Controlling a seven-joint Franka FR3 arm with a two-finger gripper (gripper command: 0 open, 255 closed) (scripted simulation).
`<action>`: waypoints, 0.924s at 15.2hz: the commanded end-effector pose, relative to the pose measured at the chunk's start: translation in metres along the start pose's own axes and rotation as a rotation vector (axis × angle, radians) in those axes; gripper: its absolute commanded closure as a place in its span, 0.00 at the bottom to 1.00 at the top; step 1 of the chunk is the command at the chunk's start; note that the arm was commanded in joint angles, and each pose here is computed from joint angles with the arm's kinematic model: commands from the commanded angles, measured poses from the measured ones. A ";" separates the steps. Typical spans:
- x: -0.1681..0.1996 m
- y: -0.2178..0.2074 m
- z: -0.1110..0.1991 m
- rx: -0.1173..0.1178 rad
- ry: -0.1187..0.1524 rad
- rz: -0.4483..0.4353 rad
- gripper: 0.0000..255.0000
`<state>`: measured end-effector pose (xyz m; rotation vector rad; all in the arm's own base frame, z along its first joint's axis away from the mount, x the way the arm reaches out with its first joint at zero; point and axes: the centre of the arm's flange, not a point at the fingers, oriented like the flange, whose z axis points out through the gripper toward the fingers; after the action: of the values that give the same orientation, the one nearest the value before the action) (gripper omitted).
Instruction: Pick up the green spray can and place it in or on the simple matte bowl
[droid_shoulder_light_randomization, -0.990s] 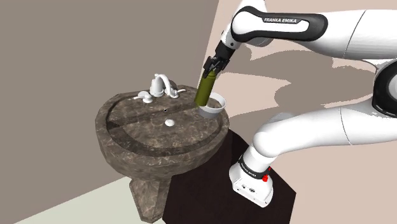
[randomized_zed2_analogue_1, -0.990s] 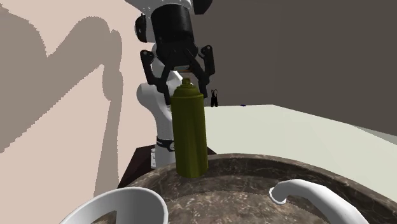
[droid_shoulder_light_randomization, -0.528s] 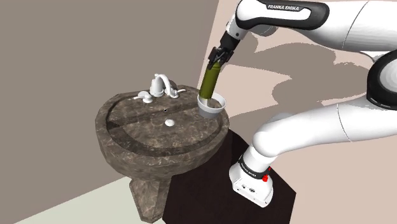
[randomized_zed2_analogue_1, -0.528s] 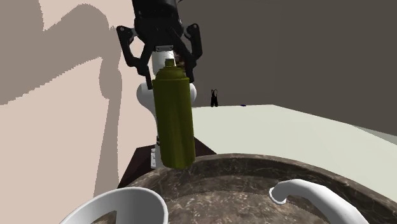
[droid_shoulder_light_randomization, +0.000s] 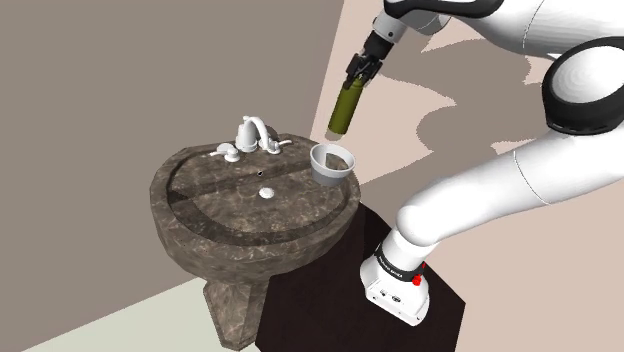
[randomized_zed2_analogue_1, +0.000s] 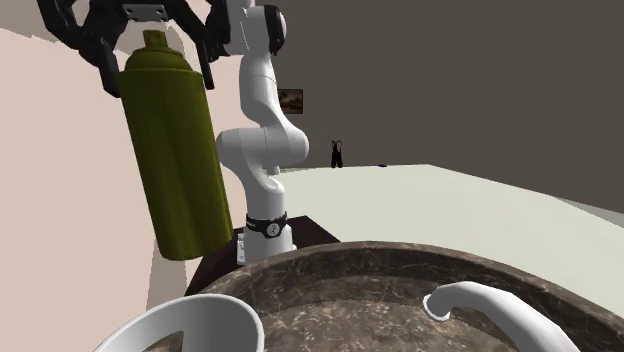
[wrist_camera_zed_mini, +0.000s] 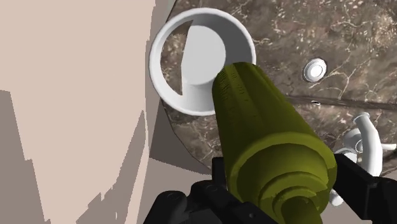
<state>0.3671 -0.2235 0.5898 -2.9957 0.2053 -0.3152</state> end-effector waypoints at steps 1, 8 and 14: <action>0.005 0.014 -0.002 -0.001 0.000 -0.001 1.00; -0.002 0.019 0.034 -0.001 0.000 -0.001 1.00; -0.008 0.023 0.065 -0.001 0.000 -0.001 1.00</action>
<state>0.3708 -0.2387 0.5268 -2.9968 0.2037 -0.3130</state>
